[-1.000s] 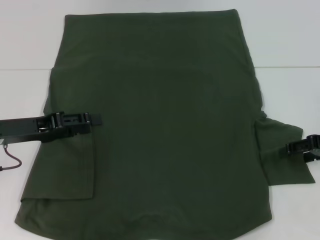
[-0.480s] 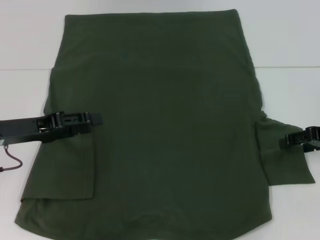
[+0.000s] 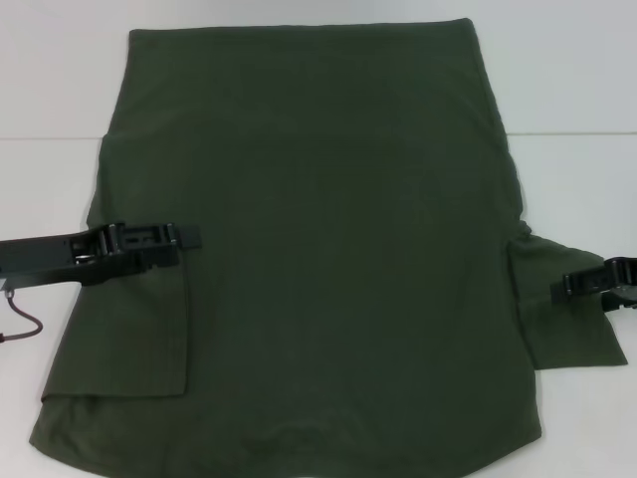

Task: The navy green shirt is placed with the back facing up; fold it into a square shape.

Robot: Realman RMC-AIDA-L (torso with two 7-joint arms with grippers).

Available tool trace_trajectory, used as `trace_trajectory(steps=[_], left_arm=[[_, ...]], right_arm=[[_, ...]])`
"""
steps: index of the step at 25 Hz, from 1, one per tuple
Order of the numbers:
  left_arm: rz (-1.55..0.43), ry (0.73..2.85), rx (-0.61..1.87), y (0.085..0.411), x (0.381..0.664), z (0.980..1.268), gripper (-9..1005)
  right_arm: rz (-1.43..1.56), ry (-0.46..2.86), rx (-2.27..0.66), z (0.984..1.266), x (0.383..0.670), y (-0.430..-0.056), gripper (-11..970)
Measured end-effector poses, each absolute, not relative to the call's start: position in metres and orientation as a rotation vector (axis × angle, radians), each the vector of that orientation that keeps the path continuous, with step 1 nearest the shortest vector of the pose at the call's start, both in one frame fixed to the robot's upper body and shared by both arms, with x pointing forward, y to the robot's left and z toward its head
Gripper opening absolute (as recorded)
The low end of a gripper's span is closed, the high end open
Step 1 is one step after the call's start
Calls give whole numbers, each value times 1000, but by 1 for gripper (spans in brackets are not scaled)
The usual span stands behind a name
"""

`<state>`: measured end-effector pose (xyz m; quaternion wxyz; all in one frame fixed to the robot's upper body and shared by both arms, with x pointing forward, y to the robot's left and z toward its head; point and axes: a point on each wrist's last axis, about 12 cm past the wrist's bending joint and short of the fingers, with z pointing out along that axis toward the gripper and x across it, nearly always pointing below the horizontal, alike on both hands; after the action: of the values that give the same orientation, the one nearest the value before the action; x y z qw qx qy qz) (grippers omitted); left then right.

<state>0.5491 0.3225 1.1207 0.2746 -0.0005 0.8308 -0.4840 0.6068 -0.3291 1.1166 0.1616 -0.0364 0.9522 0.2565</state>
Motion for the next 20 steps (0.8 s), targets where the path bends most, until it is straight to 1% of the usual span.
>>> trace_trajectory(steps=[5, 10, 17, 20], left_arm=[[-1304, 2225, 3, 322, 551, 1122, 619], [-1305, 2221, -4, 322, 550, 1122, 619], [-1310, 2209, -12, 323, 550, 1122, 619], [-1310, 2209, -12, 323, 550, 1122, 619]], right_arm=[[724, 2710, -95, 1116, 608, -328, 801], [701, 2694, -111, 1114, 614, -318, 799], [687, 2712, -137, 1113, 615, -313, 797], [687, 2719, -126, 1113, 614, -314, 555]])
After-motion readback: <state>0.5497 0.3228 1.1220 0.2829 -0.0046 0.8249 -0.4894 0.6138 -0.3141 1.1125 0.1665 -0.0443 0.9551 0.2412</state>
